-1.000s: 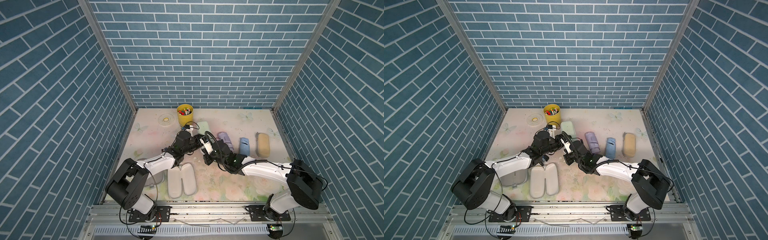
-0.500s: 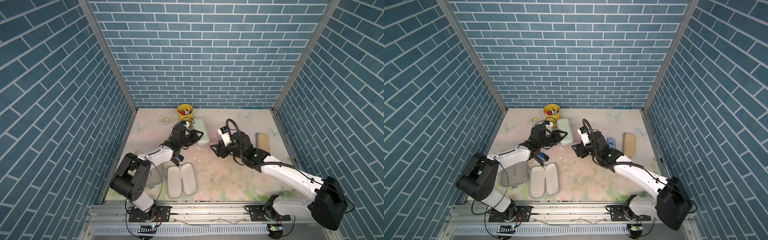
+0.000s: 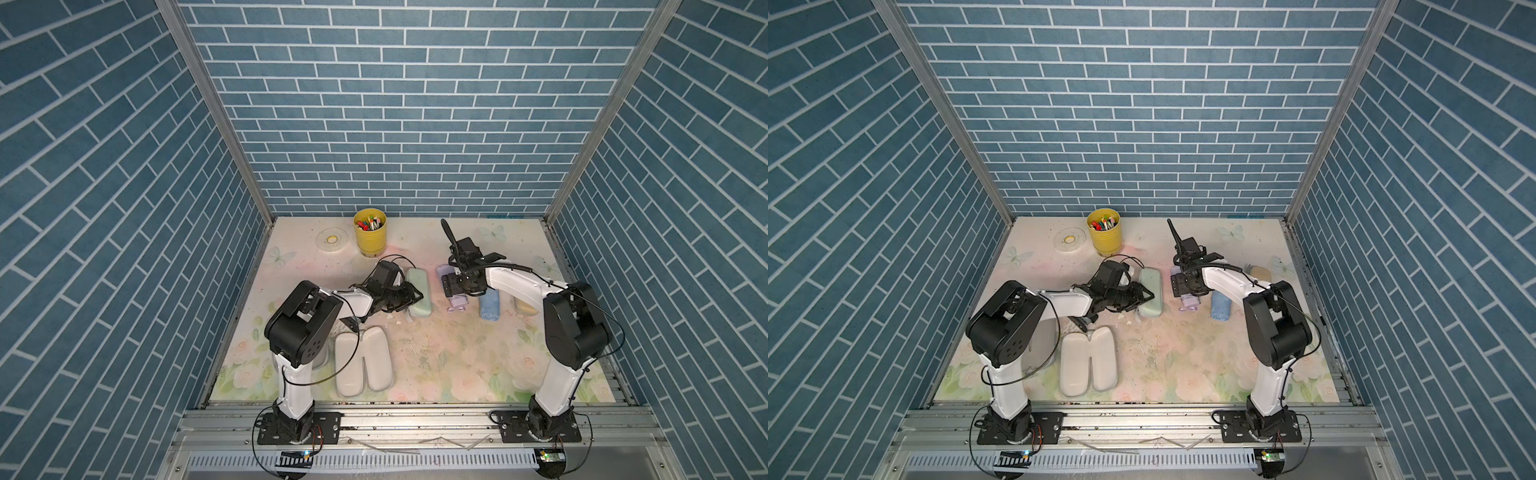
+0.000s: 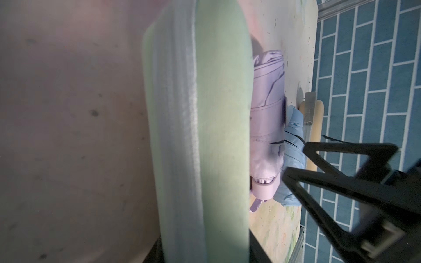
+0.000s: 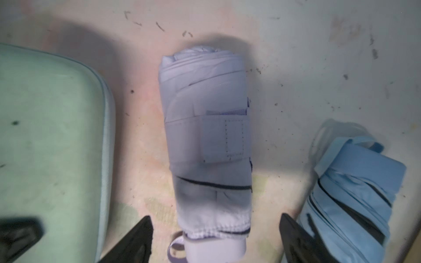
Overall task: Put umbrellas into zippered umbrella sleeves
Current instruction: Move the umbrella sleeve at the center of the board.
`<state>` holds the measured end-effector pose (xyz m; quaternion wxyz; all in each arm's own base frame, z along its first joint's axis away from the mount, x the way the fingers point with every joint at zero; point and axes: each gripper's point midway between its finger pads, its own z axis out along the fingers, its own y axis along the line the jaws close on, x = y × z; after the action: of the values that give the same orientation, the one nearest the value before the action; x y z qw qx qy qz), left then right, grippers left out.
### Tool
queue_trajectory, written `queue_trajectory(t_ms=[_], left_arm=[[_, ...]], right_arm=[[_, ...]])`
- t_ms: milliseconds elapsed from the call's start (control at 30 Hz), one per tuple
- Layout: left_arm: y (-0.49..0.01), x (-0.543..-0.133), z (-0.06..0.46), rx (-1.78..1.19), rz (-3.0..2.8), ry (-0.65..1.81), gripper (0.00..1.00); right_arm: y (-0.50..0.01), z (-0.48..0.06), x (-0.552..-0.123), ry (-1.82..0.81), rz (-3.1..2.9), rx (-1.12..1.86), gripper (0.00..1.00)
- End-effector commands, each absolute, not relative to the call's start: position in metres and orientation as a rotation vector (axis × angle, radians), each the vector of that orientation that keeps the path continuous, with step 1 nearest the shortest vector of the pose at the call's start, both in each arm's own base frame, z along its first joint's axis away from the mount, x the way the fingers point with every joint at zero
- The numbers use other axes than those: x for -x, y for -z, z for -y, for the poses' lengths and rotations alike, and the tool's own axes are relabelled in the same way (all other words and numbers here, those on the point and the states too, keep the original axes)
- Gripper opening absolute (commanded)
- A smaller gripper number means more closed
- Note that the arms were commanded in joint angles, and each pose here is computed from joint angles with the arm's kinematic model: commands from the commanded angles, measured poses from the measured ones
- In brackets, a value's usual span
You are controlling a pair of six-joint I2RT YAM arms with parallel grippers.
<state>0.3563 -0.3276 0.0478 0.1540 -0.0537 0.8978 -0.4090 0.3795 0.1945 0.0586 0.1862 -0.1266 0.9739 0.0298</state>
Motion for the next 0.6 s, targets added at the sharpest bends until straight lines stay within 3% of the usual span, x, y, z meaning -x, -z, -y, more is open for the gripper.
queue_trajectory(t_ms=[0,300,433,567], left_arm=[[-0.045,-0.352,0.347,0.085,-2.578,1.186,0.29],[-0.017,-0.359,0.393,0.094,-2.617,1.194,0.36],[-0.004,-0.363,0.421,0.057,-2.640,1.199,0.41],[-0.009,-0.371,0.423,0.099,-2.605,1.241,0.59]], right_arm=[[-0.050,-0.193,-0.385,-0.121,-2.792,0.359,0.83],[-0.027,-0.148,-0.403,-0.025,-2.847,0.210,0.61],[-0.029,-0.130,-0.410,0.002,-2.846,0.166,0.64],[-0.051,-0.128,-0.414,-0.016,-2.812,0.158,0.80]])
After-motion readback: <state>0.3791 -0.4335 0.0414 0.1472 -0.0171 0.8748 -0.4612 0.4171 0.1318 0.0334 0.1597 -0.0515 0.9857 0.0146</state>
